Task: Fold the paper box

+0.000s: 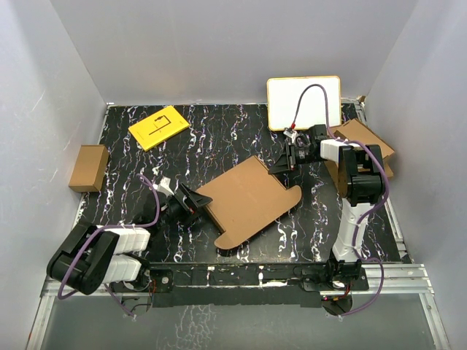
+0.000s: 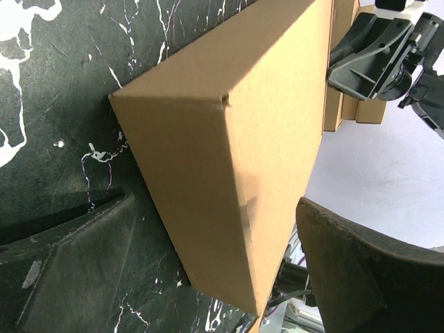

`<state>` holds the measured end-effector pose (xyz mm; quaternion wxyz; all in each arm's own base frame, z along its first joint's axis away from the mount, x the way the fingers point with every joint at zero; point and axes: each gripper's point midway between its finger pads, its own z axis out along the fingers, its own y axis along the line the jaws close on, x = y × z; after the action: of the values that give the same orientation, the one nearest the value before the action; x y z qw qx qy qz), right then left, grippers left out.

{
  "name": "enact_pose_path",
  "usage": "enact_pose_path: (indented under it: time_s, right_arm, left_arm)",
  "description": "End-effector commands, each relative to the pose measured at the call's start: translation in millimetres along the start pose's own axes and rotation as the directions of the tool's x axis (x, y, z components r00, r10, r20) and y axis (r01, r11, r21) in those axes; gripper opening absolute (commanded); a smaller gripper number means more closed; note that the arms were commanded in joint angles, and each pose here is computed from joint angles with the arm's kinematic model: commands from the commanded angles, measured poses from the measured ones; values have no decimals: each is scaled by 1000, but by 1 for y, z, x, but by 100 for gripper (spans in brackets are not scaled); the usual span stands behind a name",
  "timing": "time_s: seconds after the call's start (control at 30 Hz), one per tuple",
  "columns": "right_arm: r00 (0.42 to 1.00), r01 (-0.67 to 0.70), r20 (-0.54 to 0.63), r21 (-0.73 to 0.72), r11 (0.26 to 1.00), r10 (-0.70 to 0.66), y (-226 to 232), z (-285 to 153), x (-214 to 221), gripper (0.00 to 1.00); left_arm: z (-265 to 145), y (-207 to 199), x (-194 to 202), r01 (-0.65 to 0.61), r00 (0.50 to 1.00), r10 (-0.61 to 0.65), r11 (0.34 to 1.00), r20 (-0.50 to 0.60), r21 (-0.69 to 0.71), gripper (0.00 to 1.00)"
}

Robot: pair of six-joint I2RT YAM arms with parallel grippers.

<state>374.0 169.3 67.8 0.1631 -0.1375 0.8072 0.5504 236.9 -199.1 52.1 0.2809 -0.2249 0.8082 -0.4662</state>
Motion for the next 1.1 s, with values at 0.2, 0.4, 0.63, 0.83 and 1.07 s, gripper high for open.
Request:
enact_pose_path:
  time_s: [0.2, 0.4, 0.63, 0.83, 1.07]
  right_arm:
    - [996, -37, 82, 94, 995, 29, -27, -13, -1, 13]
    - [996, -47, 83, 105, 993, 39, -31, -13, 0, 13]
    - [996, -57, 80, 99, 993, 49, -32, -12, 3, 13]
    - [996, -57, 79, 100, 993, 49, -33, -11, 3, 13]
    - [997, -36, 78, 96, 995, 29, -28, -12, 1, 15]
  left_arm:
    - [1, 7, 1, 59, 998, -59, 998, 12, -24, 97]
    - [6, 9, 6, 80, 996, -78, 996, 38, -39, 97]
    - [17, -10, 2, 70, 995, -72, 997, 68, 25, 97]
    - [26, -20, 0, 104, 989, -111, 992, 99, 66, 93]
    - [31, -36, 0, 134, 984, -148, 983, 104, 129, 79]
